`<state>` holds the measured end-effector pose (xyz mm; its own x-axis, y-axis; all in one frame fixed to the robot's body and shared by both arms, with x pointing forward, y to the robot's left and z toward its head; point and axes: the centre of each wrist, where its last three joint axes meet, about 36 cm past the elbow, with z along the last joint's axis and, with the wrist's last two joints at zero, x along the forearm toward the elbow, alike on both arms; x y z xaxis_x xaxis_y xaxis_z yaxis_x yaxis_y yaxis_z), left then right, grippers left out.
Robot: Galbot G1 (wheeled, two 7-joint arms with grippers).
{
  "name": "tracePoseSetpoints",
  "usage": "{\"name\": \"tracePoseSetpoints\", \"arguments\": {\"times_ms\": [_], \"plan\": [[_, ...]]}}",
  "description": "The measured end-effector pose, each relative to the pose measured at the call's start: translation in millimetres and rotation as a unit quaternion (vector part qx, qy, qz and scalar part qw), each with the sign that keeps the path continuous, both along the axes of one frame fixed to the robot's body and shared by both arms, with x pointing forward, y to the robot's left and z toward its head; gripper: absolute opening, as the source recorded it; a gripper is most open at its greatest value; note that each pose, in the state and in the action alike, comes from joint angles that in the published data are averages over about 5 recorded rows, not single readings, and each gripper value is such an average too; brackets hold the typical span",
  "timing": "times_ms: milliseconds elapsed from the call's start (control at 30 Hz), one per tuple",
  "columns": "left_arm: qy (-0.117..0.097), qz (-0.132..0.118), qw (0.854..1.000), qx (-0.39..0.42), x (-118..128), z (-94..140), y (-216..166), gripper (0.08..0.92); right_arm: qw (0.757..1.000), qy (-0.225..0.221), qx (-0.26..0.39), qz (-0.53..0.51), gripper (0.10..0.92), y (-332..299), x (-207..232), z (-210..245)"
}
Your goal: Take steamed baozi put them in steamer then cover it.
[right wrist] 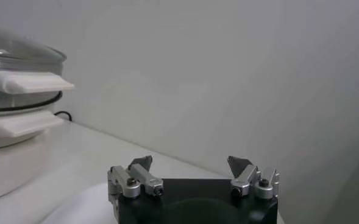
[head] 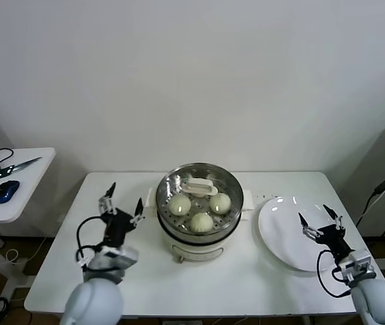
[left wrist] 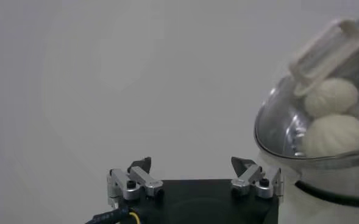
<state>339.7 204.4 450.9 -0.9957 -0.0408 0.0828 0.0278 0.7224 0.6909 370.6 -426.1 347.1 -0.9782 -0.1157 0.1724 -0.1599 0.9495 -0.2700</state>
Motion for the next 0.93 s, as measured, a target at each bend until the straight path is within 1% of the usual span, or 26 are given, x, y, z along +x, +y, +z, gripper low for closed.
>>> {"name": "tracePoseSetpoints", "arguments": {"times_ms": [133, 267, 400, 600, 933], "plan": [[-0.011, 0.005, 0.995, -0.097, -8, -17, 32, 0.823, 1.0, 0.0, 0.012, 0.0, 0.823, 2, -7, -4], [-0.02, 0.02, 0.983, -0.179, -16, -36, 59, 0.823, 1.0, 0.001, 0.023, 0.001, 0.823, 2, -14, -8], [-0.032, 0.033, 0.97, -0.238, -24, -50, 77, 0.823, 0.999, 0.002, 0.033, 0.004, 0.823, 2, -21, -11], [-0.046, 0.041, 0.957, -0.284, -32, -64, 89, 0.823, 0.999, 0.006, 0.042, 0.004, 0.823, -3, -32, -16], [-0.052, 0.047, 0.947, -0.312, -46, -77, 94, 0.823, 0.999, 0.012, 0.051, 0.001, 0.823, -11, -41, -19]]}}
